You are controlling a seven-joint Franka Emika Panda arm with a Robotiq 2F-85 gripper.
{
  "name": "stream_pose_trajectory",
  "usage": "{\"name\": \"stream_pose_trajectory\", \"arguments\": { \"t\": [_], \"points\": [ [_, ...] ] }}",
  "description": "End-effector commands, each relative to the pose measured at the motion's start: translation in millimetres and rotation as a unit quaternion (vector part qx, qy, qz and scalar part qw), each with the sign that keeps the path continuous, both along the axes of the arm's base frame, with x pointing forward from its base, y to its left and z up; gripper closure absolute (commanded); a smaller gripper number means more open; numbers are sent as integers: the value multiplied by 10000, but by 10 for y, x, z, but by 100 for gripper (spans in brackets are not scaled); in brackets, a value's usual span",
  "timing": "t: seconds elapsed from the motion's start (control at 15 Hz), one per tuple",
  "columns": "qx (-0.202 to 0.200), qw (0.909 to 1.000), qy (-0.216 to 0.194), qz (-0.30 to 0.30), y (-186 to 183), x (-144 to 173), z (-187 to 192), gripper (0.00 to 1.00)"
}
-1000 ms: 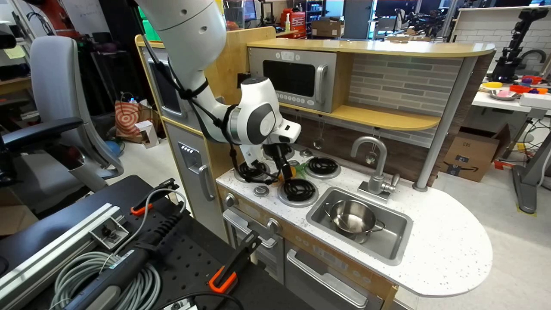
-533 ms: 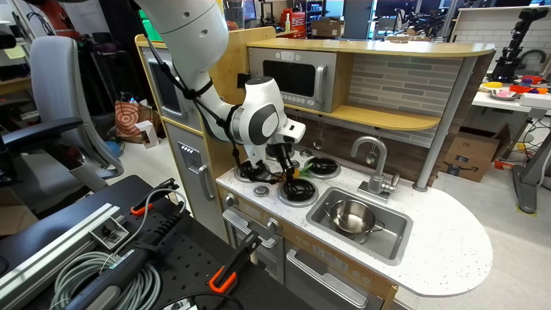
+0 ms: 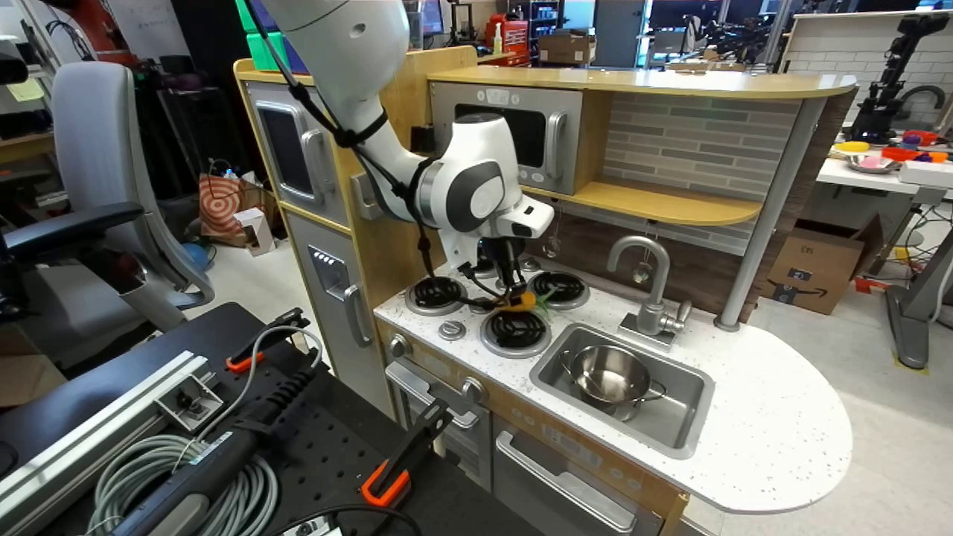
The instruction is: Put the carrot toy in the silver pot in the sink
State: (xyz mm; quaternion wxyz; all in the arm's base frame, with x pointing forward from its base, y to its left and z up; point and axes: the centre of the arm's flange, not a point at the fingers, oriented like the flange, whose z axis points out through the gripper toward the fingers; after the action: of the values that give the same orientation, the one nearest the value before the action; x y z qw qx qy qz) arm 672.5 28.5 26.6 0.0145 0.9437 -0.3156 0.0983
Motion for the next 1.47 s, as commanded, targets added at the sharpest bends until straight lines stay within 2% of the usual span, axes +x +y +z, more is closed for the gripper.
{"name": "stream_pose_trajectory", "arguments": {
  "t": [0.0, 0.27, 0.53, 0.6, 0.73, 0.87, 1.2, 1.27, 1.4],
  "points": [
    [-120, 9951, 303, -928, -710, 243, 174, 98],
    [-196, 9806, 588, -1860, -1368, 361, 226, 98],
    [-146, 9703, 770, -2290, -1559, 372, 235, 98],
    [-137, 9685, 812, -2352, -1566, 380, 224, 67],
    [-98, 9659, 865, -2437, -1550, 369, 236, 59],
    [-36, 9670, 941, -2367, -1475, 304, 307, 44],
    [-219, 9697, 1972, -1425, -1141, -184, 664, 6],
    [-274, 9695, 2114, -1209, -1099, -260, 732, 1],
    [-418, 9655, 2448, -787, -1026, -389, 920, 0]
  ]
}}
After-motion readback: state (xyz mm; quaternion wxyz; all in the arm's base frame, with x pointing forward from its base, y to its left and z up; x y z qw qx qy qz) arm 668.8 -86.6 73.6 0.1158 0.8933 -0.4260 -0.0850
